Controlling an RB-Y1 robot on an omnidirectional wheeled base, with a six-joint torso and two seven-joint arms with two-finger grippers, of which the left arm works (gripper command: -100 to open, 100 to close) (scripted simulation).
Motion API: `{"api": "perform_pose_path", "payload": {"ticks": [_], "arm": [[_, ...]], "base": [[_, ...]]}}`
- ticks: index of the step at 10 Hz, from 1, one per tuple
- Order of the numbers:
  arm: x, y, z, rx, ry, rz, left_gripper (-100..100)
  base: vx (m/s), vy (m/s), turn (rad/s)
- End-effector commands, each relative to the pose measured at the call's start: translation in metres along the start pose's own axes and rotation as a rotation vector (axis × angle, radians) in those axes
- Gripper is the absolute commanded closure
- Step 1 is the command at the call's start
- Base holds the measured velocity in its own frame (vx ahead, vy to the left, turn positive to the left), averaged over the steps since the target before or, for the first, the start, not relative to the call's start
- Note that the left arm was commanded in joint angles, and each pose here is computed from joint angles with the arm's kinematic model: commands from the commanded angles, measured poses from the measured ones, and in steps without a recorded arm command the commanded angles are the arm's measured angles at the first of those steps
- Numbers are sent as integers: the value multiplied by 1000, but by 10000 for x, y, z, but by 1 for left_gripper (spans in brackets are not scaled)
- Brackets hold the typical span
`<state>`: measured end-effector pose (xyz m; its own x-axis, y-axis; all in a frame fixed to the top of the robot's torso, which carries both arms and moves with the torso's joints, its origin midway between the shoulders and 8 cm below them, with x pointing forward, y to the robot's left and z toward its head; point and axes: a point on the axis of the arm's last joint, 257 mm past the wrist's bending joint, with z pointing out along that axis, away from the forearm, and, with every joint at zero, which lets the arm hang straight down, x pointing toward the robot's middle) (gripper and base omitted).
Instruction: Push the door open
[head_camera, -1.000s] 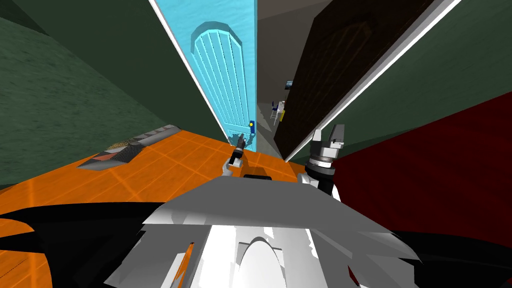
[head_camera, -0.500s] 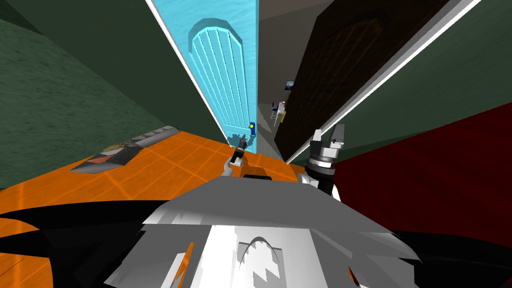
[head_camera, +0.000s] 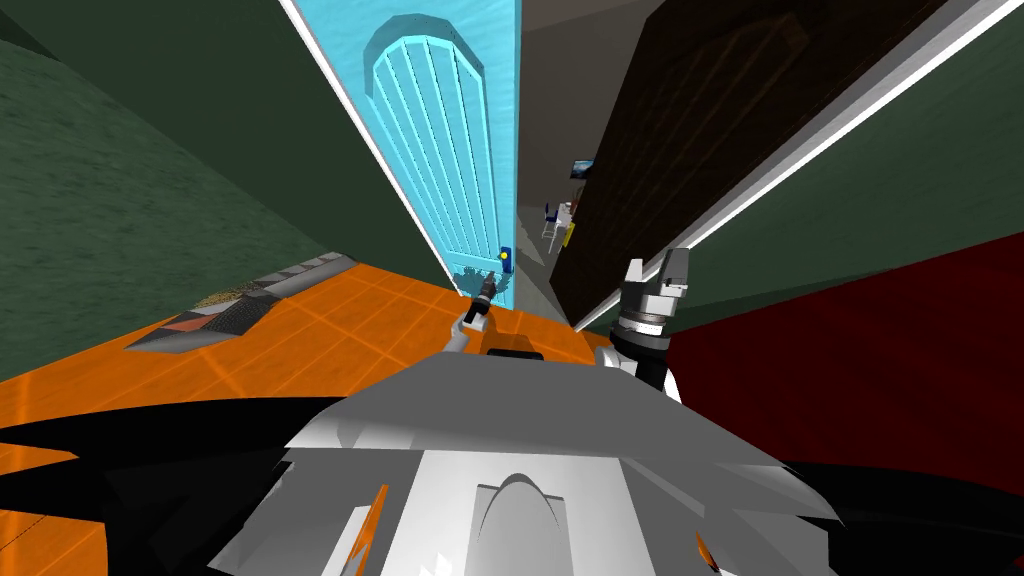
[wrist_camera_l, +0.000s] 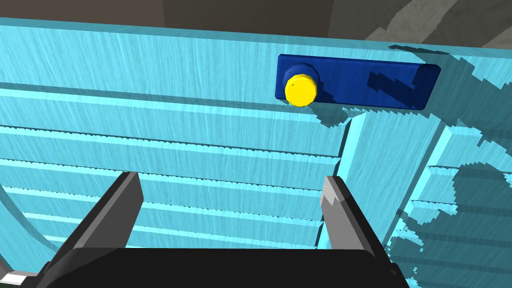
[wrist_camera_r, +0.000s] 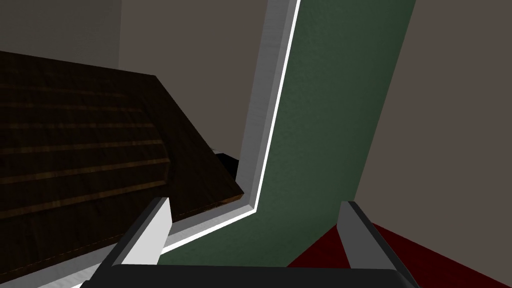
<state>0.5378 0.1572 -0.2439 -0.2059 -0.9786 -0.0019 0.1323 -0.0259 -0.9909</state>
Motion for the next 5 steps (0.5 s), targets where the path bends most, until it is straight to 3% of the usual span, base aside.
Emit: {"api": "perform_pose_path", "payload": {"ticks": [1,5], "arm": [[1,72,35,-17,6,-2,-100],[28,329,131,-78,25,-5,-100]], "base": [[93,25,-6],[140,48,-8]]}}
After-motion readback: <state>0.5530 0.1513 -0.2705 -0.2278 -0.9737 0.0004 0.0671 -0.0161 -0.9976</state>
